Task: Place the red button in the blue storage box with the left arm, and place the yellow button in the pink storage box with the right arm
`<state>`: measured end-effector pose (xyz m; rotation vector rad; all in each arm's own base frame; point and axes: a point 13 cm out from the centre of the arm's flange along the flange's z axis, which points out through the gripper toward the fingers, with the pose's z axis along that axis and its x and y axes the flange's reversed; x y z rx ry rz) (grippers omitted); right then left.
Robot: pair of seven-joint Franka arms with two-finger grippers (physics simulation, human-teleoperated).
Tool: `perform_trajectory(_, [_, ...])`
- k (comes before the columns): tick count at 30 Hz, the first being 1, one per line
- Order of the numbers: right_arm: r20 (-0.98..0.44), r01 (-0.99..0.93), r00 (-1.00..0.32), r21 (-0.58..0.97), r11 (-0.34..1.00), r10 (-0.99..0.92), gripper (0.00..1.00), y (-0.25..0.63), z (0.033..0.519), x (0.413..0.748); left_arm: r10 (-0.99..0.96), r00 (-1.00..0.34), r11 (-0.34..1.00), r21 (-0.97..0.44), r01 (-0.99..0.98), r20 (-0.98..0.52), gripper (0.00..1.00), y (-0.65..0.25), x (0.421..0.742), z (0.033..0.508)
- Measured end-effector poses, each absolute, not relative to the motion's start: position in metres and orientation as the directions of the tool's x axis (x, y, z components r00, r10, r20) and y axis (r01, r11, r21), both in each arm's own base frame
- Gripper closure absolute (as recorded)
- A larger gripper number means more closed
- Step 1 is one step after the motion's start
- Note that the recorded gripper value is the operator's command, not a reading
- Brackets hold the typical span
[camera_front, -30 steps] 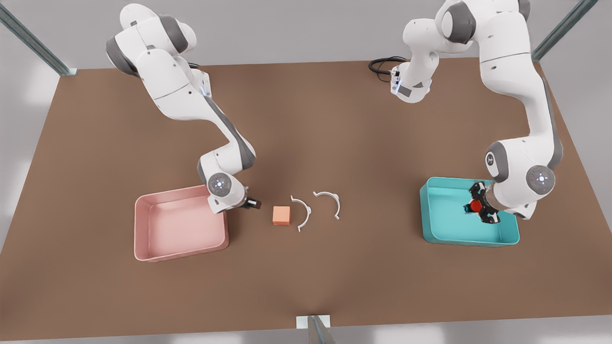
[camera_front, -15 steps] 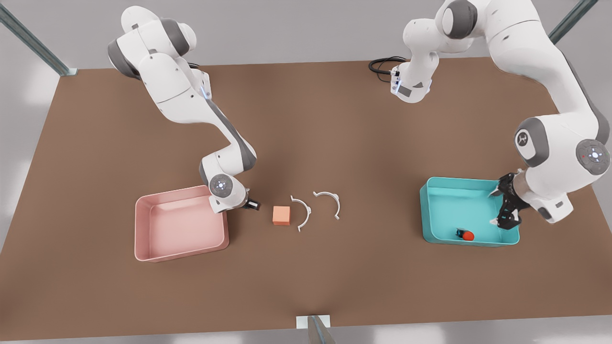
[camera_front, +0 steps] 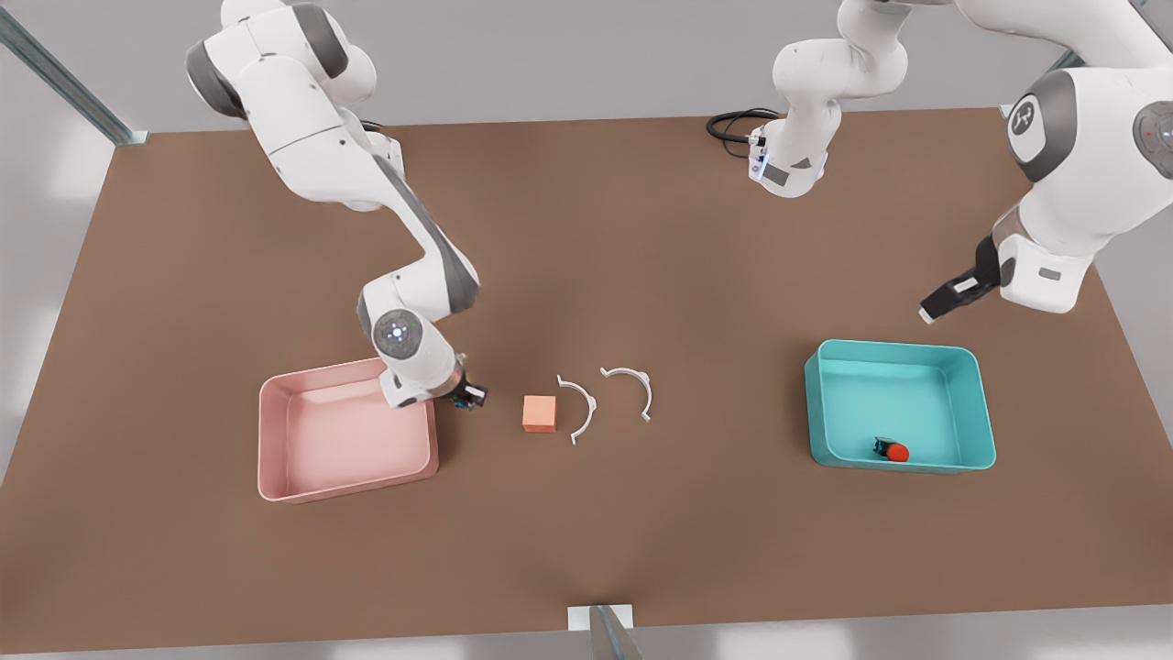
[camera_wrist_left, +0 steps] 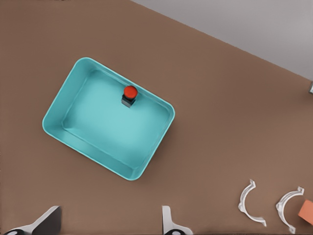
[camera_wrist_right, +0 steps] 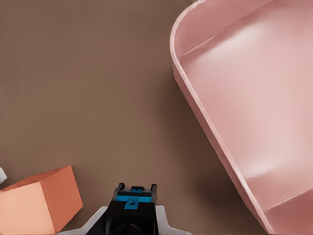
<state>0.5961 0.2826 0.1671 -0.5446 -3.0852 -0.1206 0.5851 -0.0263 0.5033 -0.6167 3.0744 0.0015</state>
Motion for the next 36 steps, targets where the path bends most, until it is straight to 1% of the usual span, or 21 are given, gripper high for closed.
perform_trajectory(2, [-0.009,0.334,-0.942,0.091,0.938,0.336,0.66,0.270,0.203,0.615,-0.337,-0.942,0.942,0.004,-0.337,0.000,0.00,-0.024,0.583,0.503])
perform_trajectory(5, [-0.011,0.349,-0.936,0.079,0.934,0.351,0.65,0.219,0.230,0.632,-0.270,-0.963,0.963,0.007,-0.270,0.006,0.00,-0.022,0.582,0.503])
perform_trajectory(8, [0.021,0.381,-0.924,0.049,0.923,0.381,0.65,0.146,0.230,0.641,-0.209,-0.978,0.978,0.020,-0.209,0.008,0.00,-0.019,0.581,0.502])
perform_trajectory(12, [0.063,0.368,-0.928,0.013,0.930,0.367,0.65,0.081,0.213,0.641,-0.140,-0.990,0.990,0.037,-0.139,0.016,0.00,-0.017,0.582,0.497])
perform_trajectory(13, [0.073,0.359,-0.931,0.007,0.933,0.357,0.56,0.070,0.208,0.639,-0.125,-0.992,0.991,0.038,-0.125,0.017,0.00,-0.017,0.582,0.497])
perform_trajectory(14, [0.083,0.346,-0.935,0.000,0.938,0.345,0.09,0.063,0.204,0.637,-0.111,-0.994,0.993,0.039,-0.110,0.016,0.00,-0.016,0.582,0.498])
perform_trajectory(15, [0.092,0.331,-0.939,-0.007,0.943,0.331,0.00,0.058,0.201,0.635,-0.098,-0.995,0.995,0.039,-0.097,0.016,0.00,-0.016,0.582,0.498])
perform_trajectory(20, [0.104,0.256,-0.961,-0.021,0.966,0.257,0.00,0.053,0.204,0.633,-0.042,-0.999,0.999,0.024,-0.042,0.024,0.00,-0.017,0.576,0.502])
perform_trajectory(22, [0.087,0.223,-0.971,-0.008,0.975,0.223,0.00,0.059,0.222,0.643,-0.022,-0.999,1.000,0.019,-0.021,0.032,0.00,-0.017,0.575,0.501])
perform_trajectory(24, [0.059,0.174,-0.983,0.013,0.985,0.173,0.00,0.079,0.254,0.654,-0.001,-0.999,1.000,0.018,0.000,0.037,0.00,-0.018,0.574,0.499])
perform_trajectory(27, [-0.025,0.103,-0.994,0.048,0.993,0.105,0.00,0.106,0.345,0.674,0.028,-0.999,0.999,0.016,0.028,0.042,0.00,-0.020,0.574,0.498])
perform_trajectory(29, [-0.076,0.076,-0.994,0.043,0.996,0.079,0.00,0.108,0.408,0.666,0.043,-0.998,0.999,0.015,0.043,0.044,0.00,-0.021,0.574,0.497])
perform_trajectory(32, [-0.113,0.072,-0.991,0.011,0.997,0.073,0.00,0.090,0.475,0.630,0.061,-0.997,0.998,0.015,0.062,0.045,0.00,-0.020,0.574,0.498])
perform_trajectory(34, [-0.095,0.062,-0.994,0.004,0.998,0.062,0.00,0.086,0.488,0.615,0.071,-0.996,0.997,0.014,0.072,0.044,0.00,-0.020,0.574,0.498])
perform_trajectory(36, [-0.067,0.049,-0.997,-0.003,0.999,0.048,0.00,0.085,0.488,0.607,0.081,-0.996,0.997,0.014,0.082,0.045,0.00,-0.020,0.574,0.498])
